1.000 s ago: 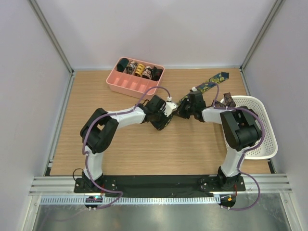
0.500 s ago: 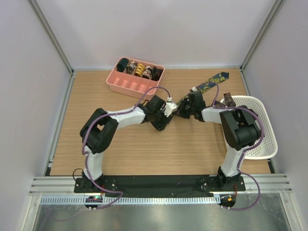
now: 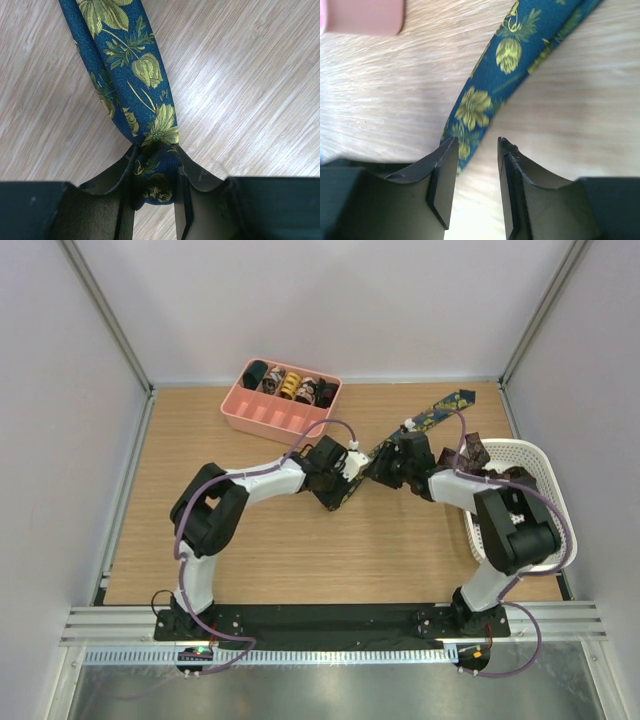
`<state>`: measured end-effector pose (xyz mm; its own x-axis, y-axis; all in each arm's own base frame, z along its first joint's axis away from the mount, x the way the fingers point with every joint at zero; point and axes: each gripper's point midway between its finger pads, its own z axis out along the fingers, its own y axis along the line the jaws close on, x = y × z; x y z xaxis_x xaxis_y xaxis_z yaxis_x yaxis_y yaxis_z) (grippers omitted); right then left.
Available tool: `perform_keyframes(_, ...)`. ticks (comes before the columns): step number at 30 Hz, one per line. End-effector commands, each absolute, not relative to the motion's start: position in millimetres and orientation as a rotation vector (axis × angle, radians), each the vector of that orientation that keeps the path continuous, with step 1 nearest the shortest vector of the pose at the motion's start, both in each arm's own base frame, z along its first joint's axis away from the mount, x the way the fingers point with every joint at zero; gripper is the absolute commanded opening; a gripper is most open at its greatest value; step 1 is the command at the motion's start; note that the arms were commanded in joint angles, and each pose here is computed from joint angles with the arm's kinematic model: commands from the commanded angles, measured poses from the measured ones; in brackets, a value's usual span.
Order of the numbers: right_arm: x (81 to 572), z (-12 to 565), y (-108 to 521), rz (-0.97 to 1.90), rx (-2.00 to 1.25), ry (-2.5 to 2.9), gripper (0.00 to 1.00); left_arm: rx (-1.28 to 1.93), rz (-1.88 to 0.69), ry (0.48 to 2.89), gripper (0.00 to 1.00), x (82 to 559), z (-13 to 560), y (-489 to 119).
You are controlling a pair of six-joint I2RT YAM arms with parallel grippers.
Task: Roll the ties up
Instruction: Roll the tie
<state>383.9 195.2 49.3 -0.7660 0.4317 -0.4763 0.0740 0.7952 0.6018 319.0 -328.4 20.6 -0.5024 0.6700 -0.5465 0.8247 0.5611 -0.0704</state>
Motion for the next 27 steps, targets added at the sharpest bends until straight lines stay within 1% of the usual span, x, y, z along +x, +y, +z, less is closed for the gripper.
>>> perform_keyframes(1,374,86,176,0.663,0.262,2.250,0.44,1.241,-0.379,2.503,0.29,297,-9,-303)
perform_keyframes(2,368,88,174,0.654,0.240,2.244,0.44,1.245,-0.379,2.506,0.29,296,-10,-302)
perform_keyframes(3,355,81,170,0.638,0.221,2.258,0.41,1.239,-0.381,2.508,0.29,297,-9,-303)
perform_keyframes(4,346,94,174,0.627,0.143,2.228,0.40,1.241,-0.382,2.513,0.29,296,-9,-304)
perform_keyframes(7,319,100,178,0.543,0.018,2.200,0.40,1.240,-0.389,2.530,0.29,295,-9,-305)
perform_keyframes(8,302,102,198,0.544,-0.074,2.192,0.39,1.240,-0.387,2.537,0.29,296,-9,-304)
perform_keyframes(9,295,97,192,0.445,-0.081,2.190,0.39,1.246,-0.385,2.553,0.29,293,-11,-303)
perform_keyframes(11,272,103,212,0.440,-0.193,2.144,0.37,1.254,-0.394,2.562,0.30,293,-11,-305)
perform_keyframes(14,252,108,232,0.422,-0.345,2.080,0.35,1.258,-0.411,2.564,0.30,294,-8,-309)
perform_keyframes(15,239,110,247,0.425,-0.426,2.047,0.34,1.265,-0.407,2.583,0.30,292,-11,-307)
perform_keyframes(17,229,107,259,0.355,-0.564,2.010,0.37,1.267,-0.416,2.591,0.29,291,-10,-308)
perform_keyframes(18,219,111,276,0.356,-0.648,1.977,0.37,1.271,-0.417,2.600,0.29,290,-11,-308)
perform_keyframes(20,220,110,290,0.265,-0.728,1.959,0.37,1.274,-0.422,2.608,0.30,290,-11,-309)
perform_keyframes(21,214,106,297,0.212,-0.826,1.941,0.37,1.273,-0.425,2.610,0.30,290,-10,-309)
perform_keyframes(24,215,95,315,0.031,-1.009,1.924,0.36,1.277,-0.429,2.621,0.30,289,-10,-310)
perform_keyframes(26,219,102,327,-0.064,-1.068,1.895,0.36,1.278,-0.424,2.633,0.30,288,-12,-309)
perform_keyframes(27,221,87,330,-0.147,-1.147,1.886,0.36,1.278,-0.422,2.640,0.30,287,-12,-308)
